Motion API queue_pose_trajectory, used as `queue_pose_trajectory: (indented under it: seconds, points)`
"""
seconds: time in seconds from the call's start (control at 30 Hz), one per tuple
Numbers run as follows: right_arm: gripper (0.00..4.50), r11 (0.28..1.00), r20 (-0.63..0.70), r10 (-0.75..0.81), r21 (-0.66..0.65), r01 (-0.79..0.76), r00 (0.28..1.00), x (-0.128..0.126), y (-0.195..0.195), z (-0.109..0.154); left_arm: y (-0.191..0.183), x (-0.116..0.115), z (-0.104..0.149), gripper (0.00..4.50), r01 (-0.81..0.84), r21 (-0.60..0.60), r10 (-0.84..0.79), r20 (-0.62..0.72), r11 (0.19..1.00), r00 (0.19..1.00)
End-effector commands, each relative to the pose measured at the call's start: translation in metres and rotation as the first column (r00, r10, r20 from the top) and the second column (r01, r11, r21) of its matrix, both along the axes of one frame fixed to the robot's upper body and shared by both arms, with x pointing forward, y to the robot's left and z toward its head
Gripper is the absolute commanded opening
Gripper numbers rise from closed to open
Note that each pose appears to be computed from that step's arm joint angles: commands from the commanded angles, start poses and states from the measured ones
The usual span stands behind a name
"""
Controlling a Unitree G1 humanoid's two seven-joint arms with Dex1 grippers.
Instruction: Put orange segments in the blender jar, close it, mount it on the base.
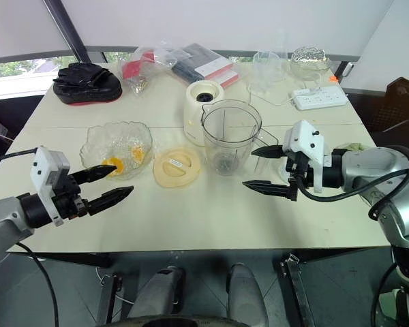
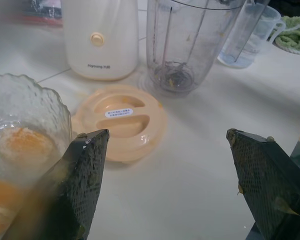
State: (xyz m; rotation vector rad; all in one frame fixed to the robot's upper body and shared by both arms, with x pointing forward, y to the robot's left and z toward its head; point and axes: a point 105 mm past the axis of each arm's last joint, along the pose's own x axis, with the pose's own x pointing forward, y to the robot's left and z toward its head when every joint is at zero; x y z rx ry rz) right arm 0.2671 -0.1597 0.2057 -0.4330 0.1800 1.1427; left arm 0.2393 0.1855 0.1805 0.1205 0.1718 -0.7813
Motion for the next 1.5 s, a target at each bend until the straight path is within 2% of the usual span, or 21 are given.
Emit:
queue_pose_trajectory:
  seconds: [0.03, 0.33, 0.43, 0.53, 0.67, 0.93, 1.17, 1.27, 1.43, 1.5]
  points:
    - [3.92, 1.0, 0.044, 0.017, 0.006, -0.018, 0.999, -0.002, 0.004, 0.008, 0.001, -0.001, 0.007, 3.9, 0.006, 0.005, -0.006, 0.022, 1.0, 1.0]
    - [3.92, 1.0, 0.046, 0.011, 0.012, -0.011, 0.999, -0.002, 0.006, 0.008, 0.009, 0.007, 0.002, 3.9, -0.048, 0.008, 0.047, 0.006, 0.999, 0.999]
    - [3.92, 1.0, 0.045, 0.01, 0.016, -0.011, 0.999, -0.001, 0.007, 0.006, 0.018, 0.026, 0.004, 3.9, -0.164, -0.053, 0.164, -0.004, 0.985, 0.986]
    - [3.92, 1.0, 0.044, 0.011, 0.02, -0.012, 0.999, -0.001, 0.009, 0.005, 0.028, 0.051, 0.0, 3.9, -0.309, -0.086, 0.303, -0.082, 0.947, 0.949]
    - [3.92, 1.0, 0.042, 0.011, 0.028, -0.012, 0.999, -0.001, 0.011, 0.003, 0.035, 0.086, 0.0, 3.9, -0.494, -0.122, 0.466, -0.201, 0.861, 0.862]
    - [3.92, 1.0, 0.031, 0.02, 0.02, -0.021, 0.999, -0.004, 0.014, 0.002, 0.001, 0.134, -0.008, 3.9, -0.676, -0.03, 0.621, -0.366, 0.736, 0.693]
    - [3.92, 1.0, 0.022, 0.018, -0.001, -0.018, 1.0, -0.006, 0.012, 0.003, -0.009, 0.14, -0.013, 3.9, -0.791, 0.032, 0.717, -0.446, 0.611, 0.536]
    - [3.92, 1.0, 0.022, 0.014, -0.008, -0.014, 1.0, -0.007, 0.01, 0.004, 0.004, 0.14, -0.014, 3.9, -0.858, 0.04, 0.779, -0.443, 0.512, 0.444]
    - [3.92, 1.0, 0.019, 0.007, -0.009, -0.007, 1.0, -0.008, 0.01, 0.002, 0.021, 0.136, -0.015, 3.9, -0.911, 0.055, 0.825, -0.449, 0.408, 0.342]
    - [3.92, 1.0, 0.019, 0.006, -0.008, -0.006, 1.0, -0.008, 0.011, 0.002, 0.023, 0.135, -0.019, 3.9, -0.916, 0.065, 0.824, -0.467, 0.395, 0.322]
